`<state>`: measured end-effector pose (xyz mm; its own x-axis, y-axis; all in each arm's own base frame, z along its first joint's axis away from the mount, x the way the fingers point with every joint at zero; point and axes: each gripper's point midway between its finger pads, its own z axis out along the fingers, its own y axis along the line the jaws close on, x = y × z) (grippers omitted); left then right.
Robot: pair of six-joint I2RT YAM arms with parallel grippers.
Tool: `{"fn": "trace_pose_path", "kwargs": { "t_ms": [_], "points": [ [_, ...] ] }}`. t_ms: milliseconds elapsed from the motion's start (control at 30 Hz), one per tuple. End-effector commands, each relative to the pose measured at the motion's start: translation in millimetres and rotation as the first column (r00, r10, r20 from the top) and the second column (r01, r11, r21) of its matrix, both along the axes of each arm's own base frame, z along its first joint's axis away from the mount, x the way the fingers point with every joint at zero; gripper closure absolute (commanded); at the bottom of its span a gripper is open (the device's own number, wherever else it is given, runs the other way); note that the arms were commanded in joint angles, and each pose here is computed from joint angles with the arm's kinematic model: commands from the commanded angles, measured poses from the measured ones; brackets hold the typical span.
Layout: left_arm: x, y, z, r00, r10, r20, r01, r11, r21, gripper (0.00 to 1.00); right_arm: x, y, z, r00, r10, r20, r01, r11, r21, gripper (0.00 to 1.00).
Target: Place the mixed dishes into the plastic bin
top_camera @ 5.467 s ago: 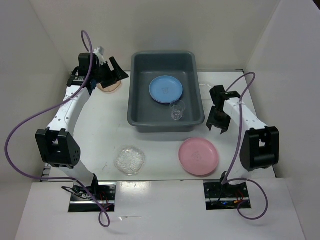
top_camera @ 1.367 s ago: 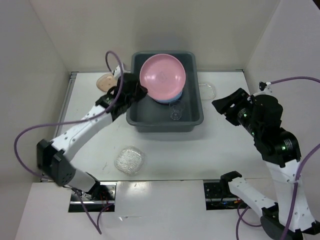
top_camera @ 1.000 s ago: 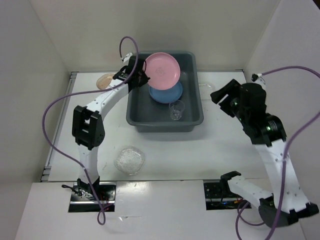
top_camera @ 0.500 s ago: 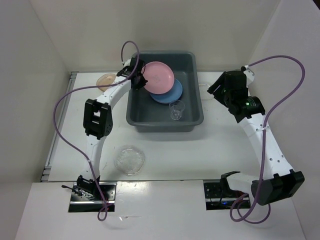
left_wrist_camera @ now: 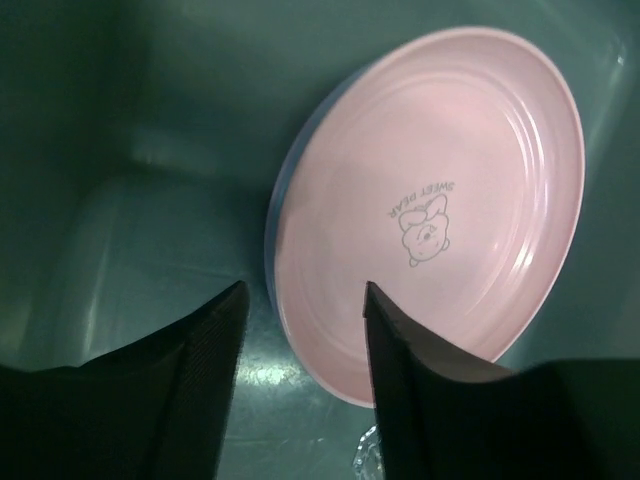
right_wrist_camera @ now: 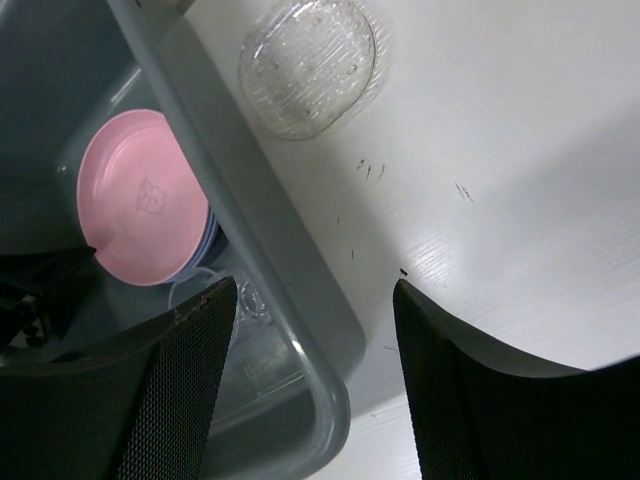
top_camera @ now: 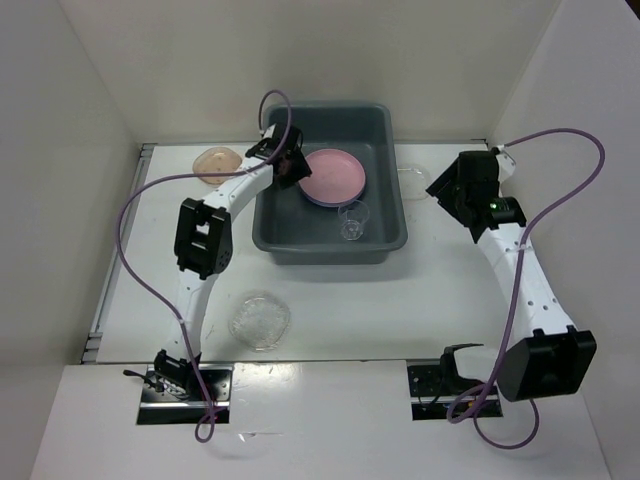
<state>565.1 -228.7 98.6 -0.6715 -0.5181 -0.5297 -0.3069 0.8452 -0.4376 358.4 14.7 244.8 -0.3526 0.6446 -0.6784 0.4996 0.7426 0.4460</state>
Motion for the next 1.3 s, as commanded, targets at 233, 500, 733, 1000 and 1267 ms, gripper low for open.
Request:
{"fn": "trace_pose_path", "kwargs": {
  "t_ms": [233, 500, 733, 1000, 1267],
  "points": [
    [-5.4, -4.4, 171.0, 0.954, -0.046, 0.295, 0.079, 0.992, -0.101, 0.31, 51.2, -14.4, -71.7, 0.995, -0.056, -0.081, 0.057, 0.998, 0.013, 0.3],
    [-64.3, 37.9, 278.2, 0.89, -0.105, 0.443, 0.202, 0.963, -0.176, 0.28, 88.1, -39.3, -113.0, 0.981, -0.16, -0.108, 0.164, 0.986, 0.024, 0.36],
    [-96.8, 67.7, 266.7, 0.905, -0.138, 0.403, 0.263, 0.925, -0.273, 0.28, 120.8, -47.2, -146.7, 0.973, -0.197, -0.124, 0.205, 0.977, 0.058, 0.38],
    [-113.3, 67.5, 266.2, 0.903, -0.167, 0.396, 0.286, 0.921, -0.264, 0.28, 156.6, -37.4, -170.4, 0.98, -0.16, -0.116, 0.176, 0.974, 0.142, 0.38],
    [-122.5, 75.3, 259.2, 0.912, -0.167, 0.374, 0.272, 0.93, -0.246, 0.28, 179.8, -34.4, -192.4, 0.981, -0.149, -0.127, 0.168, 0.972, 0.162, 0.39]
  ]
}}
